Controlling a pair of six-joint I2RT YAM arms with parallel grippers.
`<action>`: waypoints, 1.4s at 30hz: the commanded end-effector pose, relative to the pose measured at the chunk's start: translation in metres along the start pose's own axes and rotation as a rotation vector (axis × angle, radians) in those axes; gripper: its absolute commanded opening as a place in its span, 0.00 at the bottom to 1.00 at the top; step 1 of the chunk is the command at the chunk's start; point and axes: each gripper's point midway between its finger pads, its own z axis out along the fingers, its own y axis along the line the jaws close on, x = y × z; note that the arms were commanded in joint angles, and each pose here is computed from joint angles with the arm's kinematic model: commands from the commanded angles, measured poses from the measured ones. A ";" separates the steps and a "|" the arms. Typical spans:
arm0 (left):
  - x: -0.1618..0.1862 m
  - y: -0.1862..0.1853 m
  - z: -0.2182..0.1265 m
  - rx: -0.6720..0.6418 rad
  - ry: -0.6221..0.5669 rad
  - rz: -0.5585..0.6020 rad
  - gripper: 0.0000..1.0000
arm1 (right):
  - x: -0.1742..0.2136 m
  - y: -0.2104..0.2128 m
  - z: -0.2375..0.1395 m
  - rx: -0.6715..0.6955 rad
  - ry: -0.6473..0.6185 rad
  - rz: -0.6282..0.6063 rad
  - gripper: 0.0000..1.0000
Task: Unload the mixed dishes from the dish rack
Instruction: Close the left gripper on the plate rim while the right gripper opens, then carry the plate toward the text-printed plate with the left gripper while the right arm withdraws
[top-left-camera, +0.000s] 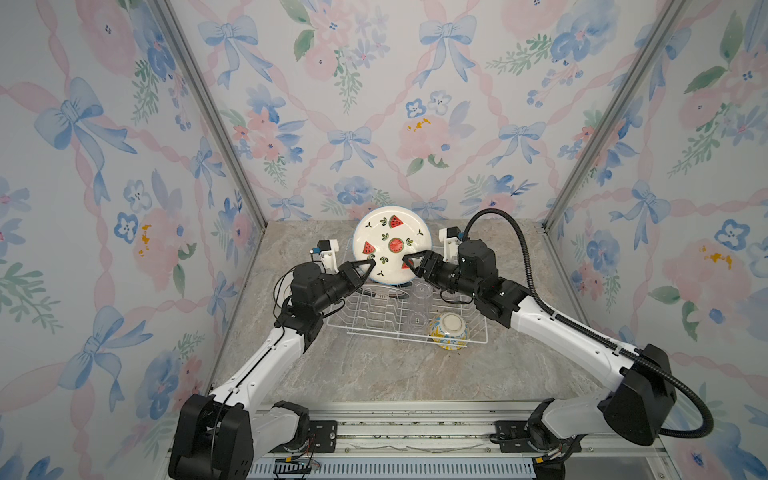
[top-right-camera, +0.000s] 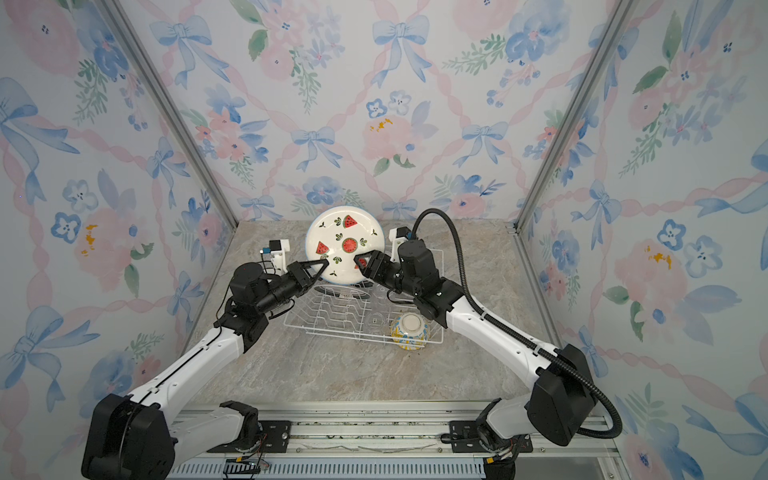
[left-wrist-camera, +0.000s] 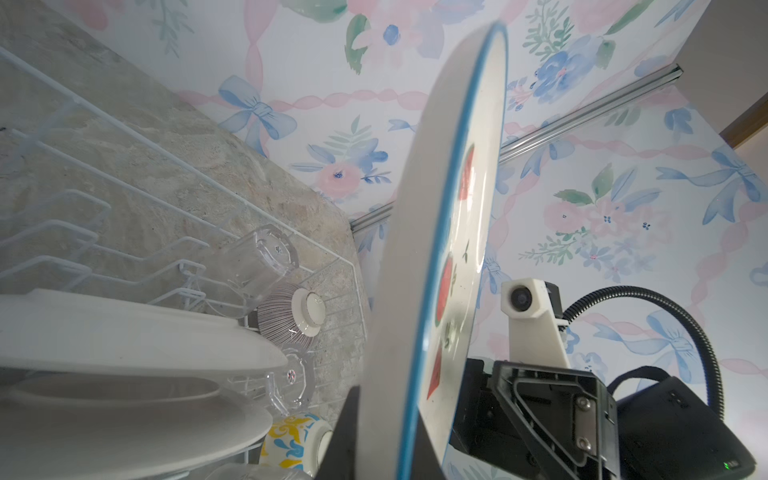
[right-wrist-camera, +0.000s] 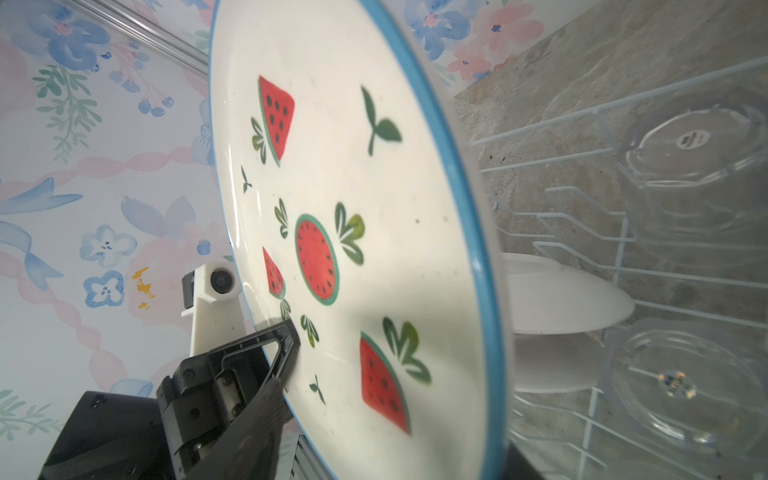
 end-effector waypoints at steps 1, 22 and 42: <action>-0.006 -0.005 0.003 0.002 -0.008 0.089 0.00 | -0.026 0.047 -0.024 -0.123 -0.089 -0.091 0.79; -0.086 -0.004 -0.046 -0.070 -0.198 0.120 0.00 | -0.024 0.003 -0.048 0.202 -0.122 -0.490 0.97; -0.159 0.064 -0.145 -0.273 -0.457 -0.005 0.00 | -0.023 -0.024 -0.090 0.273 -0.153 -0.525 0.97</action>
